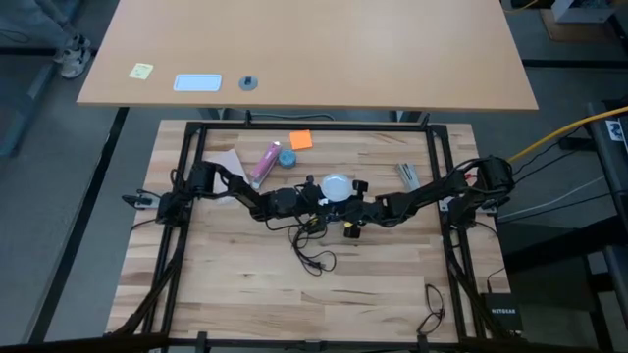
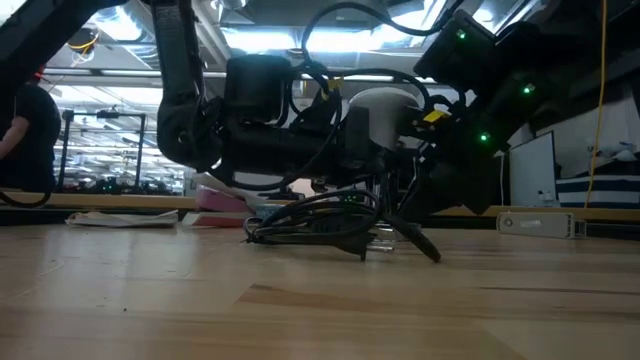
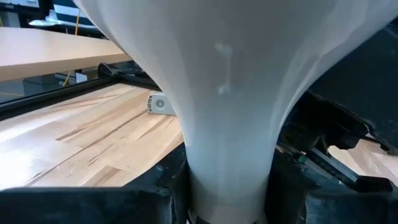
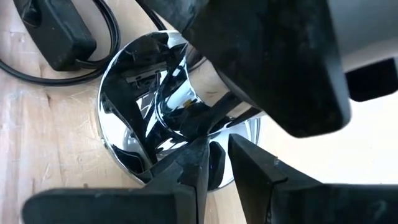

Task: Screw lightbulb
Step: Remove the lightbulb from the lamp

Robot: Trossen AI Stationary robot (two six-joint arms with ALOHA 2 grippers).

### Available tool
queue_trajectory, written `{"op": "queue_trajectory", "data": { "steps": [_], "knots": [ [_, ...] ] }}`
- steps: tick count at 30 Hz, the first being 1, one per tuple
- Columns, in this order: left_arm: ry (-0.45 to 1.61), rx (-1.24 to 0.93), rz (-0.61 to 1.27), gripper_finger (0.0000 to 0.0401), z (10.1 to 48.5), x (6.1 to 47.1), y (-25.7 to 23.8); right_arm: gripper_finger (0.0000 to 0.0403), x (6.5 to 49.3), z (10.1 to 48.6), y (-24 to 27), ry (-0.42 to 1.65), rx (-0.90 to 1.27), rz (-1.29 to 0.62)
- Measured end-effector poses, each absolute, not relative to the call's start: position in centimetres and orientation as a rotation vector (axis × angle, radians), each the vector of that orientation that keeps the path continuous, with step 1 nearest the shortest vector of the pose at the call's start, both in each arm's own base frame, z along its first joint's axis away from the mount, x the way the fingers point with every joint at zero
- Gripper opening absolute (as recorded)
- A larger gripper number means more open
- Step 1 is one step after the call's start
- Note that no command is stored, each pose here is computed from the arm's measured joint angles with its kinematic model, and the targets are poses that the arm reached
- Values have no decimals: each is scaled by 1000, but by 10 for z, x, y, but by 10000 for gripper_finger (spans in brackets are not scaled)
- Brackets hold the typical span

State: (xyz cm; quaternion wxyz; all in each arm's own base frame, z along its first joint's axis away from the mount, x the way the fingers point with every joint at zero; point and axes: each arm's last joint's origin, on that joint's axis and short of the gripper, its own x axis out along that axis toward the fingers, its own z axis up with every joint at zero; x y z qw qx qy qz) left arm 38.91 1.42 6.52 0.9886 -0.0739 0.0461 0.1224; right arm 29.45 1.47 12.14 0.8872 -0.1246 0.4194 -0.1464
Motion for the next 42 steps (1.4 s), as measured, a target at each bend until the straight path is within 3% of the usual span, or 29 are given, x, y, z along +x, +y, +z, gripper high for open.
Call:
{"op": "queue_trajectory", "data": {
  "steps": [12, 20, 27, 42],
  "knots": [
    [67, -139, 238, 139, 66, 389, 14, 74, 280, 140, 15, 932, -248, -255],
    [28, -142, 233, 139, 67, 388, 14, 74, 268, 143, 12, 985, -249, -336],
    [27, -142, 232, 139, 69, 388, 14, 74, 264, 125, 10, 831, -222, -386],
    [-13, -112, 230, 139, 72, 388, 13, 74, 262, 85, 11, 737, -58, -449]
  ]
}}
